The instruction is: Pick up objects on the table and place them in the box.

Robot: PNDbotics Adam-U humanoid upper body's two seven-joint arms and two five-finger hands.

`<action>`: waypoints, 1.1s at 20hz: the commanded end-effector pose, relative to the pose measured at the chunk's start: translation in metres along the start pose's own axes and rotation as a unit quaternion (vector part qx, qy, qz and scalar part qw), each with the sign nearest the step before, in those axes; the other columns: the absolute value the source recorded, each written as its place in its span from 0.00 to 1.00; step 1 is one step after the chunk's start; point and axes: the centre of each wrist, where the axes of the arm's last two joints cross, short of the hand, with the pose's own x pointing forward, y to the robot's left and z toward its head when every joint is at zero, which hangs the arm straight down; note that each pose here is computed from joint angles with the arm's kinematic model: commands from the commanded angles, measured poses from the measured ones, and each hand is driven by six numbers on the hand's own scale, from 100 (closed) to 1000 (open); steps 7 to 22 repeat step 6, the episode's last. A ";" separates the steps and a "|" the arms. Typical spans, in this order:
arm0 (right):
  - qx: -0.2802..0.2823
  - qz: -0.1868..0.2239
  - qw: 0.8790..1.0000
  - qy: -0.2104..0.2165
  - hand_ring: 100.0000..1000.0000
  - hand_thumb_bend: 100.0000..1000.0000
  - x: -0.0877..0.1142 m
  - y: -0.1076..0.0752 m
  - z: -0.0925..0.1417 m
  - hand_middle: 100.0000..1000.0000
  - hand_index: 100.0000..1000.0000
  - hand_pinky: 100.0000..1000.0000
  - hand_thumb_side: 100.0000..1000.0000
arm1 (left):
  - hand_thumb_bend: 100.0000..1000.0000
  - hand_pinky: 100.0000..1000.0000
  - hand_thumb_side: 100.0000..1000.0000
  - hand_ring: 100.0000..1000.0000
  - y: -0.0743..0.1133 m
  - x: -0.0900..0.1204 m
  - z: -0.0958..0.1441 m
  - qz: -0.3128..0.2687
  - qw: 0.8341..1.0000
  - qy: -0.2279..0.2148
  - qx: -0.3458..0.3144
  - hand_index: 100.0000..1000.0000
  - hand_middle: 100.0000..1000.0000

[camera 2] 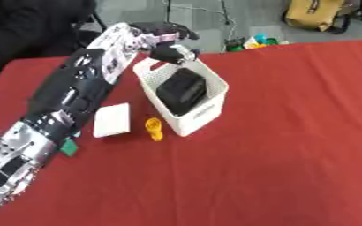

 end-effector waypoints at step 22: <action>0.004 -0.004 1.000 -0.009 0.52 0.00 0.006 0.000 -0.006 0.46 0.52 0.56 0.86 | 0.00 0.69 0.95 0.89 0.053 -0.001 0.025 -0.008 0.995 -0.017 0.093 1.00 0.88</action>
